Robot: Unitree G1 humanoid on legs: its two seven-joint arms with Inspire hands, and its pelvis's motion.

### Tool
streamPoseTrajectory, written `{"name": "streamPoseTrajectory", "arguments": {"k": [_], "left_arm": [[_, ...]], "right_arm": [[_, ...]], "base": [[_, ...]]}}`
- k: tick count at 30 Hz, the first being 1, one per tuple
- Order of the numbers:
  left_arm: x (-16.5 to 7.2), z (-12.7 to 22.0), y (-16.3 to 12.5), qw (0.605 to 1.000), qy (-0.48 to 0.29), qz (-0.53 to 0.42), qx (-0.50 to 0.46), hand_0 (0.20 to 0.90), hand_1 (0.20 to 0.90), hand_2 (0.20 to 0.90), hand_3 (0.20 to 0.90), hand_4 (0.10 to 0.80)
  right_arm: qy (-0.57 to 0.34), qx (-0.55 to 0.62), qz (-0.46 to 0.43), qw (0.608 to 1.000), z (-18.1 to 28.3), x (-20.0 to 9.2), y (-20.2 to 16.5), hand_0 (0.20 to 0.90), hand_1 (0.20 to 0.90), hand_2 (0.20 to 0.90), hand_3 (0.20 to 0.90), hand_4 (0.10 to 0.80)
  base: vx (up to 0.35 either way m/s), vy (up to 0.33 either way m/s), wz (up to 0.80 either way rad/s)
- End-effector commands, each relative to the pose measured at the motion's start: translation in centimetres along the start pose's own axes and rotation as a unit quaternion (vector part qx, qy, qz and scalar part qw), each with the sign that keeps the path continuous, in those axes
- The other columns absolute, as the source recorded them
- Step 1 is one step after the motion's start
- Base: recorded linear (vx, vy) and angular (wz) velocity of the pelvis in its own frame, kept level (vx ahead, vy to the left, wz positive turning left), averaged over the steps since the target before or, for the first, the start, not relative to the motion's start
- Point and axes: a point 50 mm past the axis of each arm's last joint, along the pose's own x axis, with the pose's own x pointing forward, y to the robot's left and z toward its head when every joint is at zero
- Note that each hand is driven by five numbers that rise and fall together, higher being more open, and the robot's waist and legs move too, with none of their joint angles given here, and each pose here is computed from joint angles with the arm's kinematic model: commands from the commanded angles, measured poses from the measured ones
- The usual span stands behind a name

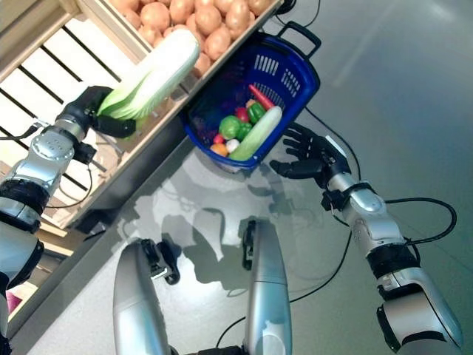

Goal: Put vegetables into the basket

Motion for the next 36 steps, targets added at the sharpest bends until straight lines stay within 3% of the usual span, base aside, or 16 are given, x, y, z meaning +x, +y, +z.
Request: {"name": "streamPoseTrajectory", "arguments": {"k": [1,14,20,29,36], "left_arm": [[-0.3,3.6,2.8,0.987,-0.118,0.059,-0.096,0.3,0.3,0.3,0.3,0.4],[-1.9,-0.6,-2.9,0.972,-0.091,0.015,-0.214,0.3,0.3,0.3,0.3,0.4],[-2.9,-1.7,-5.9,0.965,-0.089,-0.011,-0.245,0.3,0.3,0.3,0.3,0.4],[-6.1,-3.4,-13.9,0.958,-0.055,-0.094,-0.266,0.3,0.3,0.3,0.3,0.4],[-8.4,-3.9,-17.8,0.95,-0.031,-0.147,-0.274,0.3,0.3,0.3,0.3,0.4]], "right_arm": [[-0.103,0.032,0.007,0.994,3.1,1.0,0.5,0.9,0.9,0.9,0.9,0.8],[-0.074,0.085,0.037,0.993,-0.9,1.0,5.1,0.9,0.9,0.9,0.9,0.8],[-0.094,0.176,0.044,0.979,-2.4,0.8,8.0,0.9,0.9,0.9,0.9,0.8],[-0.075,0.318,0.087,0.941,-5.2,-0.1,12.8,0.9,0.9,0.9,0.9,0.8],[-0.063,0.384,0.12,0.913,-5.7,-0.2,14.9,0.9,0.9,0.9,0.9,0.8]], "base": [[0.067,0.026,-0.01],[0.072,-0.006,0.02],[0.034,-0.051,0.01],[0.177,-0.072,-0.07],[0.131,-0.062,-0.05]]}}
